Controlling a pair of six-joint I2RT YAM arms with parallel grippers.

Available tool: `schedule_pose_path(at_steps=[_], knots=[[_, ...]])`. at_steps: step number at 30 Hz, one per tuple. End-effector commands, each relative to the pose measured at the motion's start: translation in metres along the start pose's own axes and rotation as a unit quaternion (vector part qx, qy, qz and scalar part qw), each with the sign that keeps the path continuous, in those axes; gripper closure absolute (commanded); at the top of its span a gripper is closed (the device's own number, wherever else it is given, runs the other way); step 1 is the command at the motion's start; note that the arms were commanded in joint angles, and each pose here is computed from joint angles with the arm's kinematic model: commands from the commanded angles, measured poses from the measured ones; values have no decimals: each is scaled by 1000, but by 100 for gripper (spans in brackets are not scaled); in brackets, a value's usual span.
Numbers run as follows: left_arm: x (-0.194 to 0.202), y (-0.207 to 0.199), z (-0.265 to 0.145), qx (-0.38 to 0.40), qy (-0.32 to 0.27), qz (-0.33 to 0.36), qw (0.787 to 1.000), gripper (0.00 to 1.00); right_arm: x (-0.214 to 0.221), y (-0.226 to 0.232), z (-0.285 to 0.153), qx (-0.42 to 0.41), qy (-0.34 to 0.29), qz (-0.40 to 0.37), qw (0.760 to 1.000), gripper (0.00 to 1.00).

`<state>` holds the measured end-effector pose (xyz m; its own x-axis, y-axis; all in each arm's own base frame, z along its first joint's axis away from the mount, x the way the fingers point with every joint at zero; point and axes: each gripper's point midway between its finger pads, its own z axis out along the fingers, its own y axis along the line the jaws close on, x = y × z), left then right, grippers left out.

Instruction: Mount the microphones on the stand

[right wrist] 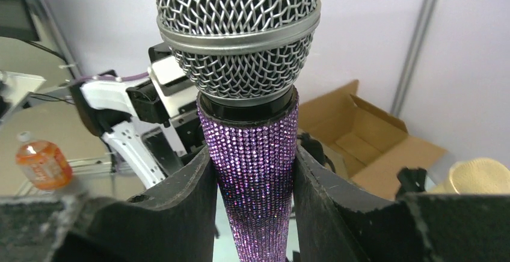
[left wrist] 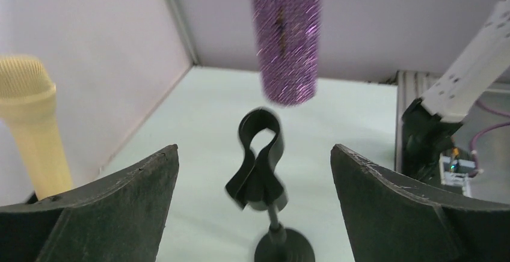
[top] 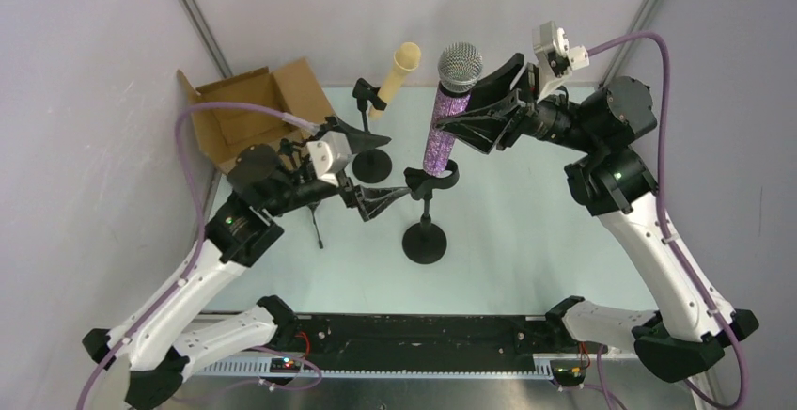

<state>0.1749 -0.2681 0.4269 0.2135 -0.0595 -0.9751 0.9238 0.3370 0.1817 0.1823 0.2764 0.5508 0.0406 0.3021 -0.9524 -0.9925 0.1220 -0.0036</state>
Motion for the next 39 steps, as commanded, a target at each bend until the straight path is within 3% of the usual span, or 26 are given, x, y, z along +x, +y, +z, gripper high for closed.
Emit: schedule_pose_path(at_steps=[1, 9, 19, 39], knots=[[37, 16, 2, -7, 40, -9, 999, 0, -4, -15, -15, 78, 17, -46, 996, 100], [79, 13, 12, 25, 78, -24, 996, 0, -6, -25, -30, 138, 7, -66, 988, 100], [96, 2, 23, 82, 88, -26, 992, 0, 5, -37, -28, 158, 15, -69, 985, 100], [111, 17, 29, 53, 103, 6, 993, 12, 36, -49, -17, 180, 57, -93, 978, 100]])
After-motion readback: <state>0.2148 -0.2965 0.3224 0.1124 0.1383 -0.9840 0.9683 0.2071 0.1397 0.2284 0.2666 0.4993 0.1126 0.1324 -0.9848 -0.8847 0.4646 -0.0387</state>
